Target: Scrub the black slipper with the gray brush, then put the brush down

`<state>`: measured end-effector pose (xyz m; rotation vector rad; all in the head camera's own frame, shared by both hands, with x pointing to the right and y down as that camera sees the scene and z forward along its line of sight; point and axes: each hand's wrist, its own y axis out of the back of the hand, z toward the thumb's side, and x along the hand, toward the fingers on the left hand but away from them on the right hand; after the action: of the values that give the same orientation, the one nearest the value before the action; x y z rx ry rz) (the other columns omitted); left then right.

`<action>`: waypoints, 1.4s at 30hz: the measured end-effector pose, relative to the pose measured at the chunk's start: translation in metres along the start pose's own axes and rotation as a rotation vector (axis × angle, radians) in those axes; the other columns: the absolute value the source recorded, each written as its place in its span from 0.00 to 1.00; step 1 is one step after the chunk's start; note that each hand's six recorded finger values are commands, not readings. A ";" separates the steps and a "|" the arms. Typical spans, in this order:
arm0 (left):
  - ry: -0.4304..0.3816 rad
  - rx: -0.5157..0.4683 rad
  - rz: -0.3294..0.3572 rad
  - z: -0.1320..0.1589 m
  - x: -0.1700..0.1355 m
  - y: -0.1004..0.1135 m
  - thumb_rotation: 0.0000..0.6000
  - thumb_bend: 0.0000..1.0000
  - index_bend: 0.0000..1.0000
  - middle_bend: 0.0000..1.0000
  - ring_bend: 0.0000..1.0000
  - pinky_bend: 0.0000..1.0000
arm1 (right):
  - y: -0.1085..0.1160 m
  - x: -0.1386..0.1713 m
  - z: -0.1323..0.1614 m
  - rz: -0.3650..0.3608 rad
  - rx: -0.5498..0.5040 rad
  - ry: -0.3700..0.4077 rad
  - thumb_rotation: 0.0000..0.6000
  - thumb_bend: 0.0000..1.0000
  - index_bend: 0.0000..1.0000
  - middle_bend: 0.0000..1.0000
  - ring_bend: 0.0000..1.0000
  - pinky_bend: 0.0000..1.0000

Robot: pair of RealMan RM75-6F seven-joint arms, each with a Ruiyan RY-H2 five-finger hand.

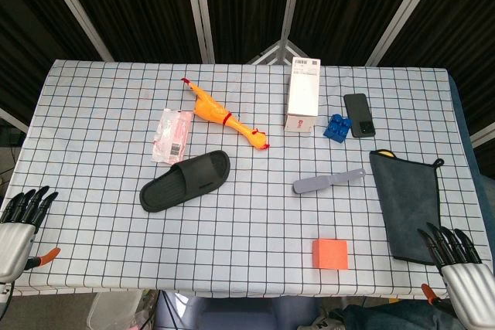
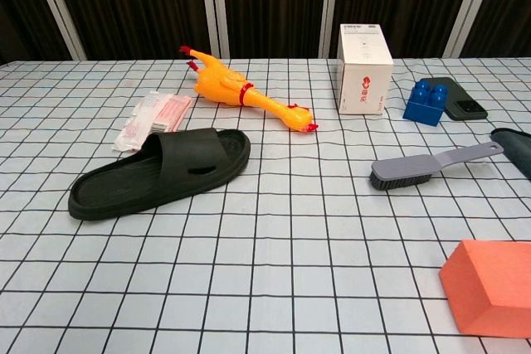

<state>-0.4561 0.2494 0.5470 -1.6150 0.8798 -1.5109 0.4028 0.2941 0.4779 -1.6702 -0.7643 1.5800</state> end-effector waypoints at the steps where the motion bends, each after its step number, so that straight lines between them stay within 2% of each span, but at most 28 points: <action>1: 0.001 0.000 -0.002 0.000 0.001 0.000 1.00 0.06 0.00 0.00 0.00 0.05 | -0.001 -0.001 -0.001 0.003 0.001 -0.002 1.00 0.32 0.00 0.00 0.00 0.00; 12: -0.002 0.008 0.001 0.004 0.005 -0.003 1.00 0.07 0.00 0.00 0.00 0.05 | -0.010 -0.014 0.007 0.011 0.008 0.036 1.00 0.32 0.00 0.00 0.00 0.00; 14: -0.003 0.007 0.017 0.004 0.007 -0.001 1.00 0.07 0.00 0.00 0.00 0.05 | -0.013 -0.022 0.013 -0.001 0.009 0.062 1.00 0.32 0.01 0.03 0.00 0.01; 19: -0.002 0.016 0.079 0.004 0.013 0.006 1.00 0.07 0.00 0.00 0.00 0.05 | -0.013 -0.059 0.034 -0.062 0.033 0.140 1.00 0.32 0.09 0.10 0.00 0.03; 23: 0.021 0.032 0.093 -0.001 0.019 0.005 1.00 0.06 0.00 0.00 0.00 0.05 | -0.016 -0.091 0.050 -0.073 0.055 0.192 1.00 0.32 0.13 0.13 0.02 0.06; 30: 0.036 0.061 0.116 0.000 0.029 0.002 1.00 0.07 0.00 0.00 0.00 0.05 | -0.034 -0.147 0.071 -0.022 0.103 0.262 1.00 0.32 0.23 0.21 0.08 0.11; 37: 0.060 0.079 0.116 -0.002 0.031 0.000 1.00 0.07 0.00 0.00 0.00 0.05 | -0.063 -0.196 0.092 0.054 0.159 0.322 1.00 0.32 0.24 0.22 0.09 0.11; 42: 0.088 0.081 0.111 -0.007 0.032 -0.001 1.00 0.07 0.00 0.00 0.00 0.05 | -0.073 -0.215 0.100 0.074 0.191 0.350 1.00 0.32 0.24 0.22 0.09 0.11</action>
<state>-0.4605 0.2212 0.5636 -1.4277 0.9282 -1.5297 0.2891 0.1710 0.6613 -1.7818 -0.3647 1.3117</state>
